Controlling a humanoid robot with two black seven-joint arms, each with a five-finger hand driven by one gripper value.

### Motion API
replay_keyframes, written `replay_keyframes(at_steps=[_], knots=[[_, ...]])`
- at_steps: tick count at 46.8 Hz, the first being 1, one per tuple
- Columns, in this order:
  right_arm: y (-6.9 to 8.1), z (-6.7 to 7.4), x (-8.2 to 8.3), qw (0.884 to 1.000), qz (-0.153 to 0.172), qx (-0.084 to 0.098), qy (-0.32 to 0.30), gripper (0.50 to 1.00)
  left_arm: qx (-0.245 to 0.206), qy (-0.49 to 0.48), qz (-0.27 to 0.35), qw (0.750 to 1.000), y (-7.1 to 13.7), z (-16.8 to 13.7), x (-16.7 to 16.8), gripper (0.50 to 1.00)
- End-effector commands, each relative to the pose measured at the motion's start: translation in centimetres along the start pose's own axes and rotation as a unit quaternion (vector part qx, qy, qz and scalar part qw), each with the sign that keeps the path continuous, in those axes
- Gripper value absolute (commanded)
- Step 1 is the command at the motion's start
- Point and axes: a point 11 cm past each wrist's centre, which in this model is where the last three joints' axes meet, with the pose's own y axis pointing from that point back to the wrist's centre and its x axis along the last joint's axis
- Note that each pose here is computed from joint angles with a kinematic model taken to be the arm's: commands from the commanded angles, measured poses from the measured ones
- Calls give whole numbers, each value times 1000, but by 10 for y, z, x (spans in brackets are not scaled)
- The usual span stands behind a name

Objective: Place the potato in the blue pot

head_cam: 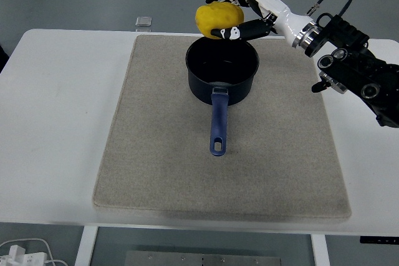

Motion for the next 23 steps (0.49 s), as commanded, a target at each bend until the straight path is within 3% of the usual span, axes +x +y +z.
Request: replay_keyframes(at_steps=[1, 13, 23], knots=[[-7, 4, -14, 1000, -7, -5, -2, 500, 0, 0, 0, 1000, 0, 0, 0, 999], [-17, 17, -36, 1000, -11, -28, 7, 500, 1, 0, 0, 1000, 0, -1, 0, 999], [-8, 34, -30, 998, 9, -55, 38, 500, 1, 0, 0, 1000, 0, -1, 0, 999]])
